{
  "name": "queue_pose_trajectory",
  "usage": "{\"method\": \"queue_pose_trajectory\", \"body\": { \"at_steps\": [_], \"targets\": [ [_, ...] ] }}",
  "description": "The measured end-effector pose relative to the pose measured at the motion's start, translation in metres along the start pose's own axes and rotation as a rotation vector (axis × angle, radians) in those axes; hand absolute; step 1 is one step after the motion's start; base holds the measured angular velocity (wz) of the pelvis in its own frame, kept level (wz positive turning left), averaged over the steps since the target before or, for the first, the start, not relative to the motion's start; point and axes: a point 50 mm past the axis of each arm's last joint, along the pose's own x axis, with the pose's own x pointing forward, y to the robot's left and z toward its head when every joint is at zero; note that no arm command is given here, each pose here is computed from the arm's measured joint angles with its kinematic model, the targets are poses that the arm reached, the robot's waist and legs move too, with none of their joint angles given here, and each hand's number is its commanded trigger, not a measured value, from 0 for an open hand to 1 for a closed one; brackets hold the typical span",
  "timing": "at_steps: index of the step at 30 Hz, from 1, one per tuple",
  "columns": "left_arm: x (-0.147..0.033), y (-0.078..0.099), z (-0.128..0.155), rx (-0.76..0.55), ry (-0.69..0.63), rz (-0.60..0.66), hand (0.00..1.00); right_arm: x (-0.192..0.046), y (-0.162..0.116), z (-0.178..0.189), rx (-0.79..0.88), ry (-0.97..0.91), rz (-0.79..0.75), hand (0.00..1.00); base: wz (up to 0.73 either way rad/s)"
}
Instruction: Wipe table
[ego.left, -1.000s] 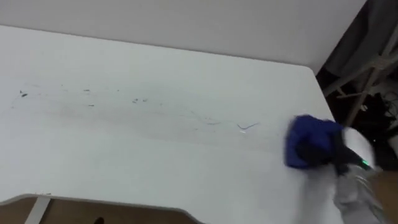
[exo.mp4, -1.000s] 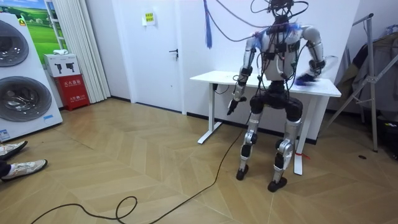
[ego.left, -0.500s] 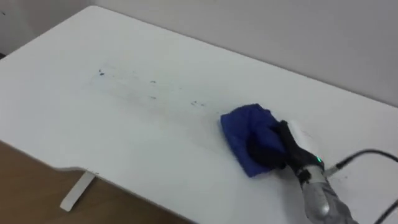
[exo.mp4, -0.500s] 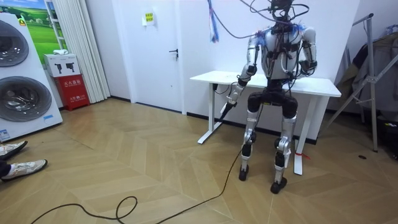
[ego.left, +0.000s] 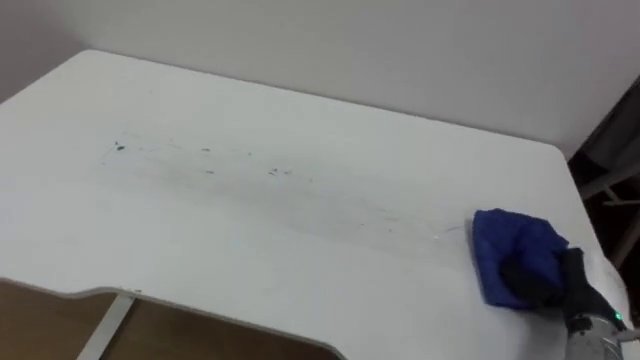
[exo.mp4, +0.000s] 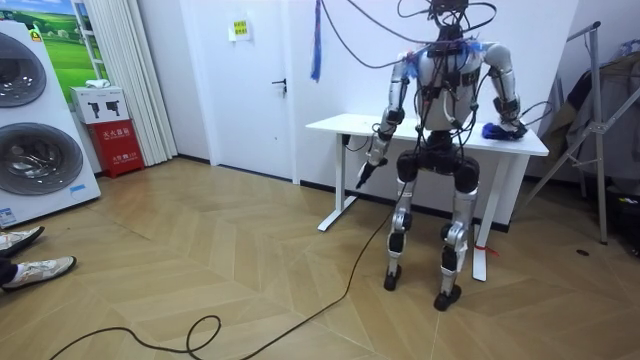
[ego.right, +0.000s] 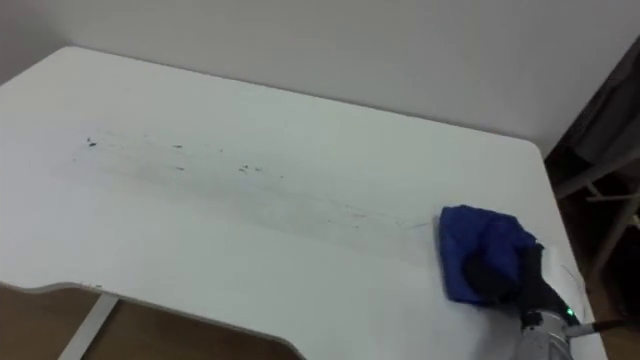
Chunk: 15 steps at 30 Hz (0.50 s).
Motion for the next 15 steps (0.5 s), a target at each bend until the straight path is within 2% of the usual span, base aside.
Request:
{"method": "queue_pose_trajectory", "body": {
  "at_steps": [1, 3, 5, 8, 10, 12, 13, 15],
  "targets": [
    [0.000, -0.001, -0.001, 0.003, 0.006, -0.006, 0.00, 0.004, -0.001, 0.012, -0.032, -0.036, 0.014, 1.00, -0.49],
    [-0.001, -0.004, -0.002, 0.013, 0.021, -0.037, 0.00, 0.012, 0.007, 0.064, -0.115, -0.191, 0.084, 1.00, 0.04],
    [-0.002, -0.008, 0.001, 0.036, 0.007, -0.061, 0.00, 0.015, 0.008, 0.090, -0.155, -0.275, 0.121, 1.00, 0.29],
    [-0.008, -0.012, -0.014, 0.039, 0.045, -0.075, 0.00, 0.015, 0.010, 0.100, -0.177, -0.323, 0.159, 1.00, 0.40],
    [-0.015, -0.017, -0.031, 0.044, 0.094, -0.094, 0.00, 0.010, 0.015, 0.082, -0.184, -0.290, 0.166, 1.00, 0.37],
    [-0.021, -0.019, -0.046, 0.055, 0.136, -0.113, 0.00, -0.002, 0.025, 0.053, -0.101, -0.278, 0.132, 1.00, 0.46],
    [-0.021, -0.018, -0.047, 0.052, 0.140, -0.112, 0.00, -0.006, 0.026, 0.044, -0.087, -0.272, 0.114, 1.00, 0.59],
    [-0.016, -0.012, -0.040, 0.058, 0.123, -0.091, 0.00, -0.019, 0.021, 0.005, -0.053, -0.209, 0.004, 1.00, 0.34]
  ]
}}
